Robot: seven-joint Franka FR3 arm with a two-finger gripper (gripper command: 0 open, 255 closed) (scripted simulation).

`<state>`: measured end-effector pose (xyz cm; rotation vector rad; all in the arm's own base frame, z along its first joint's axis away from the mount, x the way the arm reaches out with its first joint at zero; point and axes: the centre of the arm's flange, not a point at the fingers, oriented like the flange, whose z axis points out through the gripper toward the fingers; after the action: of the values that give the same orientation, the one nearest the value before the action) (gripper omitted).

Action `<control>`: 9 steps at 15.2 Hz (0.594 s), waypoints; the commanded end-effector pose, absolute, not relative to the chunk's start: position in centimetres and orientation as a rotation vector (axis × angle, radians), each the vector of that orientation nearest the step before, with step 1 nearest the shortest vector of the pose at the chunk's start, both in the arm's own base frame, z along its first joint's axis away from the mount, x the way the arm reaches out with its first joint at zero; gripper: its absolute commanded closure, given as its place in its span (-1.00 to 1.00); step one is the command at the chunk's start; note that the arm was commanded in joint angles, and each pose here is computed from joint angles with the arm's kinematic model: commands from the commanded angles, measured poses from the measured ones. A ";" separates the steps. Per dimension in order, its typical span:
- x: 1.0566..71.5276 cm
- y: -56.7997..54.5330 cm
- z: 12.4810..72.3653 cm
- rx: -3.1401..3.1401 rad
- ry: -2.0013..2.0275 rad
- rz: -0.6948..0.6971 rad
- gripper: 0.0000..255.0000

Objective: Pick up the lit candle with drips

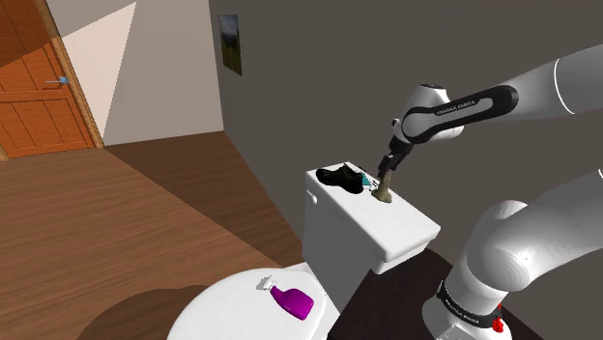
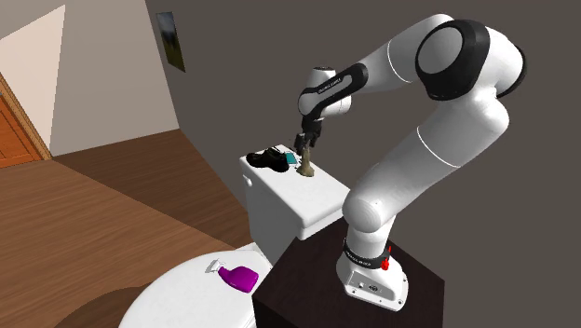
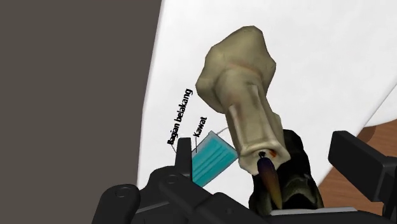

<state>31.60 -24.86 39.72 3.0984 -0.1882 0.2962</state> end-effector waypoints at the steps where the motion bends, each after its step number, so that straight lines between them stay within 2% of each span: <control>1: 31.6 -24.8 39.4 3.098 -0.188 0.298 -1.00; 2: 31.6 -24.8 39.4 3.098 -0.188 0.298 1.00; 9: 31.6 -24.8 39.4 3.098 -0.188 0.298 1.00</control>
<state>31.61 -24.78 39.46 3.0970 -0.1884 0.3005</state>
